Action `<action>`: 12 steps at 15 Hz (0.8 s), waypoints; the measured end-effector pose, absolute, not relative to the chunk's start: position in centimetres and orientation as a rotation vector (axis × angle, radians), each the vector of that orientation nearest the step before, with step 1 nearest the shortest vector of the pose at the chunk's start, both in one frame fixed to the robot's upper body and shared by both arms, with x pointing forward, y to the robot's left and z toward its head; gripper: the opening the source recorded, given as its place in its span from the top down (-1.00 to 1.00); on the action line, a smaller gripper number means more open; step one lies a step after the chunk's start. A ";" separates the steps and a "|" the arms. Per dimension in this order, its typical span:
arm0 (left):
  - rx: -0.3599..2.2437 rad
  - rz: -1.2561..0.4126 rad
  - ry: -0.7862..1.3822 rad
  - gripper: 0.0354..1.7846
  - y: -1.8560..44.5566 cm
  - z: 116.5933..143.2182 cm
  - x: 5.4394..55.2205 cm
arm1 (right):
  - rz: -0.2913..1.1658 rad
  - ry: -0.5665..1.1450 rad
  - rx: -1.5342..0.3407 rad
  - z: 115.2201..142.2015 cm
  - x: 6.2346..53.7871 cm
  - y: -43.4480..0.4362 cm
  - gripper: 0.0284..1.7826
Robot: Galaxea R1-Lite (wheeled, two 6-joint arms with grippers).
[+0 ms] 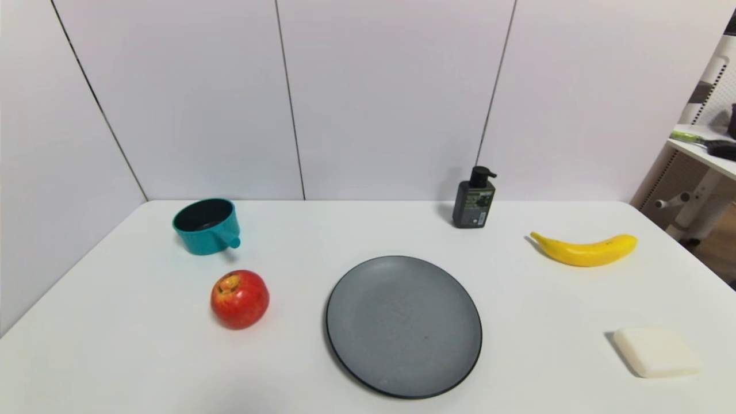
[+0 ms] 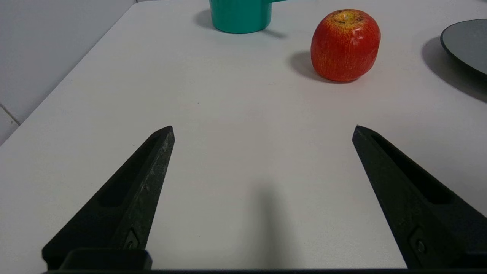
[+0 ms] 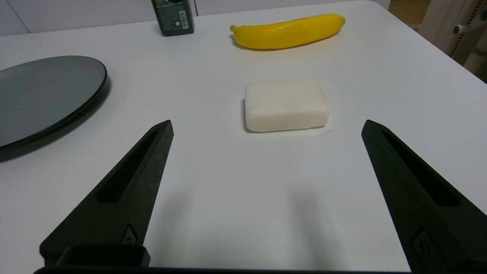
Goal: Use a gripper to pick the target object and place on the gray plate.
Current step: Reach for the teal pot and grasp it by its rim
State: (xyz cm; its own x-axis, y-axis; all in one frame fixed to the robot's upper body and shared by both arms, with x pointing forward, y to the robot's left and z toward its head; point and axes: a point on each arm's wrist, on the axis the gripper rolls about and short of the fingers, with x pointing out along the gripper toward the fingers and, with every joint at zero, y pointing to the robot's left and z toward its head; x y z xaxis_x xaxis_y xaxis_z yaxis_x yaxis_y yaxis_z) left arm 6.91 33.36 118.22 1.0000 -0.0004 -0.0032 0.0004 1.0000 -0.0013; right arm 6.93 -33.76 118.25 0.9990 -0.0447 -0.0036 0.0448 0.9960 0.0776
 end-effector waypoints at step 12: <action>-0.001 0.001 0.003 -0.89 33.4 118.2 6.9 | -0.044 0.001 0.077 118.3 6.9 -33.8 -0.92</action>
State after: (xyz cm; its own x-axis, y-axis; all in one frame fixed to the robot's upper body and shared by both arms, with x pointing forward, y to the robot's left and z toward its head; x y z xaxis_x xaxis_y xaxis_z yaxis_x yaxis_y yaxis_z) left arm 6.91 33.36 118.22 1.0000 0.0009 -0.0032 -0.0009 1.0000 -0.0013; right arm 6.93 -33.75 118.26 0.9990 -0.0442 -0.0032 0.0444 0.9960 0.0772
